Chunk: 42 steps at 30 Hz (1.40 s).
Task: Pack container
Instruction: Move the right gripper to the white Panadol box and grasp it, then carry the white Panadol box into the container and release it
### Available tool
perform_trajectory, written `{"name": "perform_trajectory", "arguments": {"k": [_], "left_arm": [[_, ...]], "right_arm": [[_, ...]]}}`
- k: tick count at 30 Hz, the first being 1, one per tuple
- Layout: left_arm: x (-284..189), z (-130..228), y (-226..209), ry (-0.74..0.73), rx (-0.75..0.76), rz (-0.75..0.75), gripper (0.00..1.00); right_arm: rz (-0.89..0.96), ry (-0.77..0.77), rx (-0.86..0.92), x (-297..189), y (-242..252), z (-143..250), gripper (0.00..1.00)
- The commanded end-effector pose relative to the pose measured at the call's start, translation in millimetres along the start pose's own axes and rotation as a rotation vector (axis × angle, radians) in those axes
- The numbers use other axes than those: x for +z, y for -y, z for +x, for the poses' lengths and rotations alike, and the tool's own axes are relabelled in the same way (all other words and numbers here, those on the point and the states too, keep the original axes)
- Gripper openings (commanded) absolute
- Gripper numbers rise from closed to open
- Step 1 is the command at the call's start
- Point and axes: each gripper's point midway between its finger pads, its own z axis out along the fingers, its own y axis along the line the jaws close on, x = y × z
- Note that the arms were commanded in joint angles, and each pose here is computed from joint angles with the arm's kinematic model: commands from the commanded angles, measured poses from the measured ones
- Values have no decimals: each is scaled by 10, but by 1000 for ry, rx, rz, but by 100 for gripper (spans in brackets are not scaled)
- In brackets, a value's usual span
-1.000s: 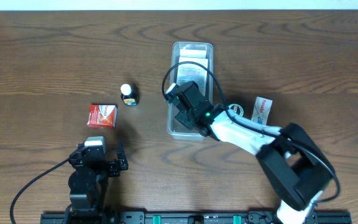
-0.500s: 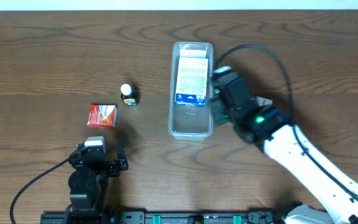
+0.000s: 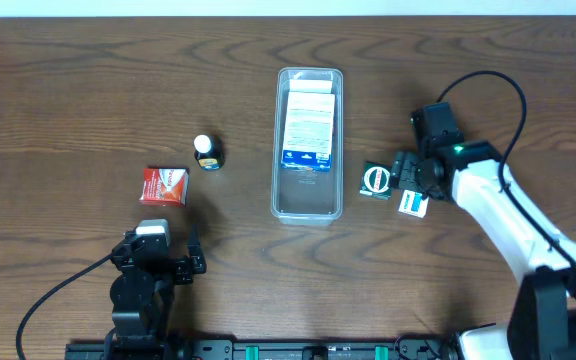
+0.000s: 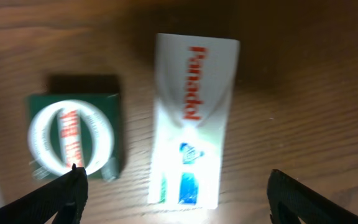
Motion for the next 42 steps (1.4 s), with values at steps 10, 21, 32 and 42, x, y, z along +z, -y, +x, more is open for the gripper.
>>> {"name": "perform_trajectory", "arguments": {"k": [10,21,32,42], "left_arm": [[20,99,-14,-31,-1,-6,98],[20,99,-15,-31,-1,-7,98],[20,99,-15,-31,-1,-7,98],[20,99,-15,-31,-1,-7,98]], "right_arm": [[55,-157,92,555,94,217,60],[22,-33,68,269,55,-67,45],[-337,288,-185,-1176,-932,-566,43],[-445,338,-358,-1214,-2038,-709,43]]}}
